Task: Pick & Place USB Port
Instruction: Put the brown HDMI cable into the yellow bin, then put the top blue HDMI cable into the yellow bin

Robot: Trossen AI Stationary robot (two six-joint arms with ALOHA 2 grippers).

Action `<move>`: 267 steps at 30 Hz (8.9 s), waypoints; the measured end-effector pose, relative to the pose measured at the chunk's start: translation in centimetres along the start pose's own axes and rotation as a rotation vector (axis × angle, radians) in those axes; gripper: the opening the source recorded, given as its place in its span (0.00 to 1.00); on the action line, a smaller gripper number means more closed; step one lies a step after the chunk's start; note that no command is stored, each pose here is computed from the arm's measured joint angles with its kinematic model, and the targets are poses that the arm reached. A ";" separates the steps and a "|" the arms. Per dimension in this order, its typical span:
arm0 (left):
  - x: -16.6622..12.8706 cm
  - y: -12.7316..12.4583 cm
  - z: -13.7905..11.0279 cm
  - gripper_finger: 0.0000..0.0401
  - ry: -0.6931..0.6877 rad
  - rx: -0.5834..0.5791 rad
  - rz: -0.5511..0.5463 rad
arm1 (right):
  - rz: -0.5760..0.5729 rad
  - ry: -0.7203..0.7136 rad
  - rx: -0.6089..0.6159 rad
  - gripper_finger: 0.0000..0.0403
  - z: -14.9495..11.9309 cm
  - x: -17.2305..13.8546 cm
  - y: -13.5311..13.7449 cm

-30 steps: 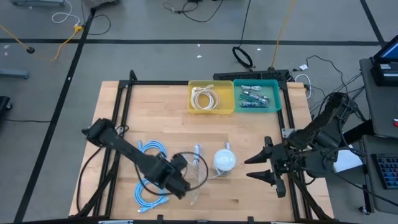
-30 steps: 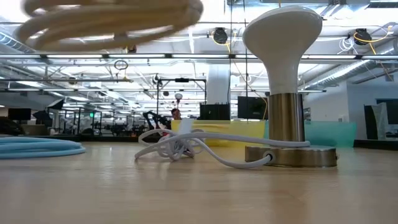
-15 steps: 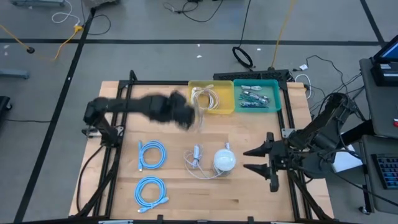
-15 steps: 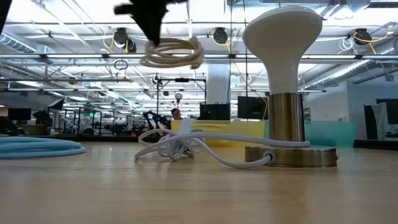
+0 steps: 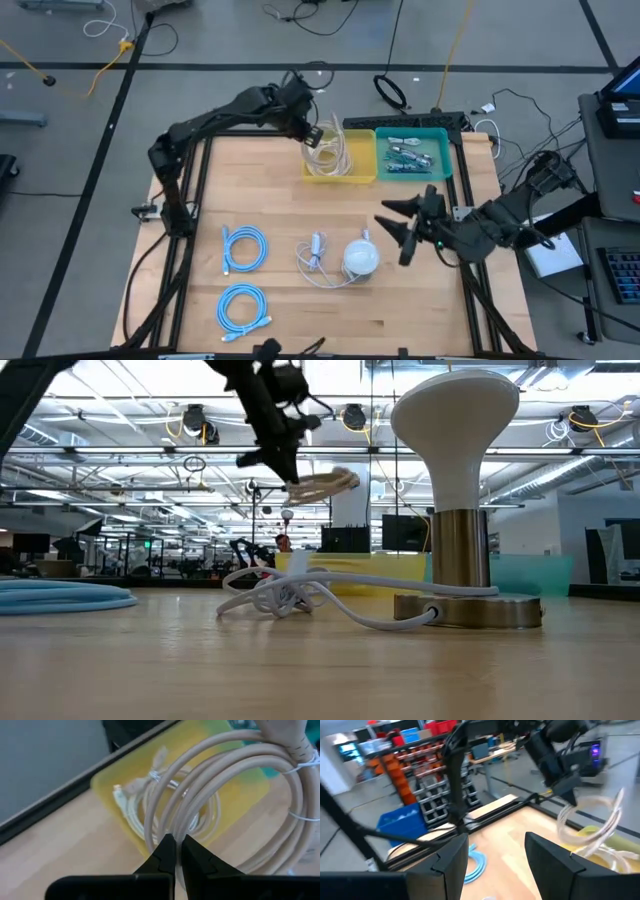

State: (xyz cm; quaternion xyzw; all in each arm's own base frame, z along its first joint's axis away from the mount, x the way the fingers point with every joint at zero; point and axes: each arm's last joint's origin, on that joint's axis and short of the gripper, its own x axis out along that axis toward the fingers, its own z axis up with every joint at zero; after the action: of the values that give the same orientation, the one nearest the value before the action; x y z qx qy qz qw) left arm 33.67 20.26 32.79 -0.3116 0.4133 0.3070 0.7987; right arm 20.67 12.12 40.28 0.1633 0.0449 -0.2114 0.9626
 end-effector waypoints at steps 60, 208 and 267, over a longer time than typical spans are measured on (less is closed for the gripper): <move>11.6 0.3 0.3 0.09 0.063 0.082 0.070 | -0.059 -0.020 0.031 0.47 0.3 4.6 -0.8; 1.8 1.3 -18.1 0.04 -0.151 -0.258 -0.162 | -0.020 -0.032 0.047 0.47 0.7 7.6 -1.3; 10.4 -0.1 1.6 0.11 0.073 -0.087 -0.011 | 0.054 -0.003 0.028 0.47 -0.1 6.0 0.3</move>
State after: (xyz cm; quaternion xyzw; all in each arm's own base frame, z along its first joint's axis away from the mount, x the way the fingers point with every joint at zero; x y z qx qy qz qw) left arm 39.32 23.83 24.72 -0.3591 0.4266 0.3086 0.7706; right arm 26.23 10.08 39.33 0.1778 0.0362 -0.1863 0.9656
